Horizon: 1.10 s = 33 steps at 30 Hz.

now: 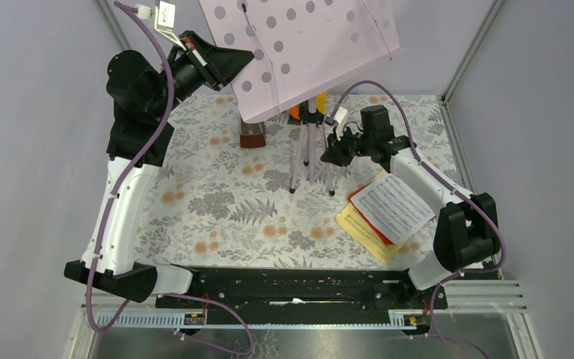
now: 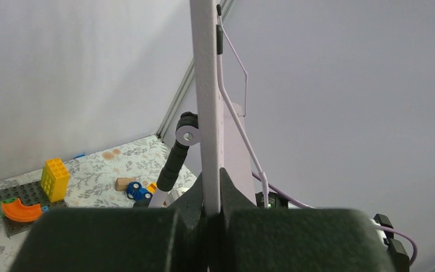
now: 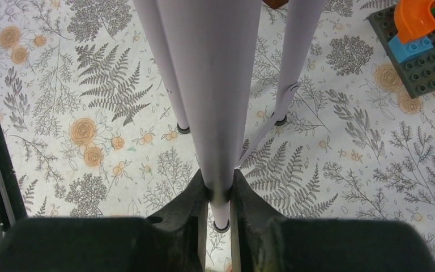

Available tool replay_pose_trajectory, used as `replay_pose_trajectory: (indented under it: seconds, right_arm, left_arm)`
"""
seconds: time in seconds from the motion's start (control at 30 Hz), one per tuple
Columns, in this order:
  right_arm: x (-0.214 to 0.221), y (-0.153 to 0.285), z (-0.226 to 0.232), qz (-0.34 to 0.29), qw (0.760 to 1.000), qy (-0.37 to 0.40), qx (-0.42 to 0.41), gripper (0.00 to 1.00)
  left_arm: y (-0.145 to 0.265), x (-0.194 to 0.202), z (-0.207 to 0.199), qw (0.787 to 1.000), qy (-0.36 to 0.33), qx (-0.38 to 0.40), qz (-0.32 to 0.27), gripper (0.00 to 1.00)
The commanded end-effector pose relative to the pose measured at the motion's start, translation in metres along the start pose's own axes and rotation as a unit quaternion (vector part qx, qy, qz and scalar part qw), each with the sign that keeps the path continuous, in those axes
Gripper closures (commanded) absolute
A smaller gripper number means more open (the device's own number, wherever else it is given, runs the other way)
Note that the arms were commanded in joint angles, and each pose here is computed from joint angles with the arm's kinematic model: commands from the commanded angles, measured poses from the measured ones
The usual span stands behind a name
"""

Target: Set up the instrument practice props

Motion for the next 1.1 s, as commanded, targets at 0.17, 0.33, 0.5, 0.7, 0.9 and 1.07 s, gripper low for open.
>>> replay_pose_trajectory:
  seconds: [0.17,0.33,0.5,0.7,0.9,1.07]
  right_arm:
    - [0.068,0.039,0.043,0.157,0.978,-0.137,-0.022,1.00]
    - [0.077,0.045,0.049,0.159,0.977,-0.141,-0.026,1.00]
    - [0.088,0.034,0.045,0.137,0.981,-0.135,-0.031,1.00]
    - [0.086,0.026,0.038,0.108,0.987,-0.114,-0.023,1.00]
    - [0.085,0.023,0.033,0.110,0.987,-0.120,-0.011,1.00]
    - [0.083,0.021,0.032,0.103,0.986,-0.130,-0.002,1.00]
  left_arm:
    - [0.009,-0.002,0.007,0.992,-0.120,-0.027,-0.008,1.00]
    - [0.014,0.002,0.003,0.991,-0.133,-0.019,0.003,1.00]
    - [0.014,0.006,-0.001,0.991,-0.130,0.000,0.011,1.00]
    - [0.016,0.017,-0.002,0.992,-0.122,0.023,0.016,1.00]
    - [0.020,0.024,-0.005,0.992,-0.119,0.041,0.028,0.86]
    - [0.028,0.032,-0.008,0.990,-0.122,0.057,0.040,0.56]
Point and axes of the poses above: each gripper's point midway between its finger pads, its own y axis back along the fingers, its own z axis along the line the jaws close on, x = y × z, the point moved 9 cm from there along y, back along the fingers, and after that the axes turned 12 degrees about -y, right-handed, at the moved point
